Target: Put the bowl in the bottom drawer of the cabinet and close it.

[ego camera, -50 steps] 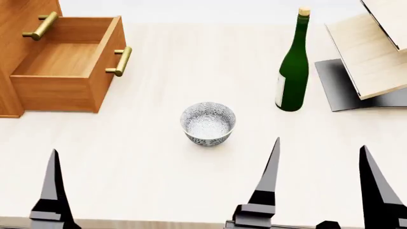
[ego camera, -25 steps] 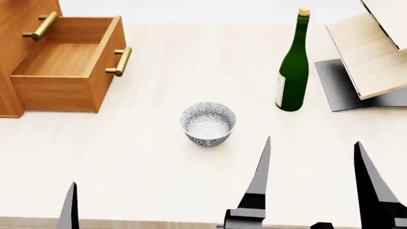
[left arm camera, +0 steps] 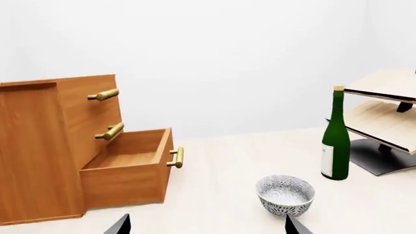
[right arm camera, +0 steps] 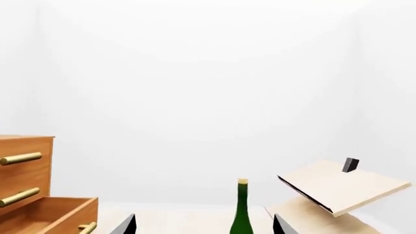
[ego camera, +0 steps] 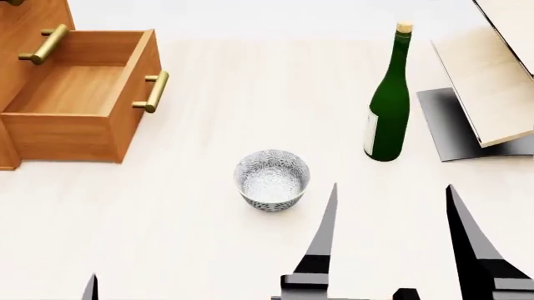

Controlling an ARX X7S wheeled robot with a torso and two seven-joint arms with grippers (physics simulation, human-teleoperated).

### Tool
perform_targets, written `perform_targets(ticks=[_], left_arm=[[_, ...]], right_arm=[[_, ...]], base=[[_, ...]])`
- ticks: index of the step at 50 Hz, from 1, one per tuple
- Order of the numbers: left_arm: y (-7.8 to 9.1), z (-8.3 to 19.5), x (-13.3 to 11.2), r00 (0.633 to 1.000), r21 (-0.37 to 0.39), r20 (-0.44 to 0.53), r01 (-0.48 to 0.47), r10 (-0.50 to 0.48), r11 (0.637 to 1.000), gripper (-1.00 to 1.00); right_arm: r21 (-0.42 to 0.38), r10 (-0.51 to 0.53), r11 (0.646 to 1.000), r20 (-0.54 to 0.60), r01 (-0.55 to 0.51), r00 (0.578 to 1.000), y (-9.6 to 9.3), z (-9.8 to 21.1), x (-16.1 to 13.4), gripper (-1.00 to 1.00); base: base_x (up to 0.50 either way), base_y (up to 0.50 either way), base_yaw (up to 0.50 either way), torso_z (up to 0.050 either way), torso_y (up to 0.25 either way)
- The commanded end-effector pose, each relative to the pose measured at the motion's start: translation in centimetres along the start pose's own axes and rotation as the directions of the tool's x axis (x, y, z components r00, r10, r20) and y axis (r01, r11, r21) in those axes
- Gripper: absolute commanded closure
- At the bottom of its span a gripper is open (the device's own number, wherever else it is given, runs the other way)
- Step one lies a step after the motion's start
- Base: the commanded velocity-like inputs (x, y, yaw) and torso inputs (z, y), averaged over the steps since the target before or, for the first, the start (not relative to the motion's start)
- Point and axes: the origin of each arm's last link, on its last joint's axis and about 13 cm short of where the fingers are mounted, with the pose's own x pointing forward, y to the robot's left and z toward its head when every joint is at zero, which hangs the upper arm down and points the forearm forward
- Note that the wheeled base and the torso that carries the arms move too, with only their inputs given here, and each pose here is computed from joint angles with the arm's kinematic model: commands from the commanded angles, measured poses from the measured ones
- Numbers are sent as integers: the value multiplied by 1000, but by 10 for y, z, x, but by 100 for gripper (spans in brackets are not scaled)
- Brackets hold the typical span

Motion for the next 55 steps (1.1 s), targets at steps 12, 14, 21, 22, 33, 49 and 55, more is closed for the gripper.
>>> perform_targets(ticks=[12, 14, 21, 22, 33, 49, 55], left_arm=[[-1, -4, -2, 999, -6, -37, -10, 9, 1000, -100], [-1, -4, -2, 999, -6, -37, -9, 9, 1000, -100], [-2, -4, -2, 999, -9, -39, -7, 6, 1000, -100], [-2, -5, -1, 999, -8, -39, -6, 6, 1000, -100], [-3, -7, 0, 999, -9, -40, -2, 1, 1000, -100], [-5, -6, -1, 999, -14, -42, 5, -6, 1000, -100], [-5, -7, 0, 999, -17, -40, 5, -6, 1000, -100]], right_arm=[[-9, 6, 1000, -5, -6, 1000, 0, 0, 0, -100], [-9, 6, 1000, -6, -6, 1000, 0, 0, 0, -100], [-9, 8, 1000, -6, -8, 1000, 1, -1, 0, -100], [-7, 7, 1000, -6, -7, 1000, 1, -1, 0, -100], [8, -4, 1000, -6, 4, 1000, 0, -1, 0, -100], [-9, -10, 1000, -7, 10, 1000, -1, -3, 0, -100], [-7, -2, 1000, -7, 2, 1000, 0, -3, -1, -100]], base=[[500, 0, 0, 0, 0], [500, 0, 0, 0, 0], [500, 0, 0, 0, 0], [500, 0, 0, 0, 0], [500, 0, 0, 0, 1], [156, 127, 0, 0, 1], [0, 500, 0, 0, 0]])
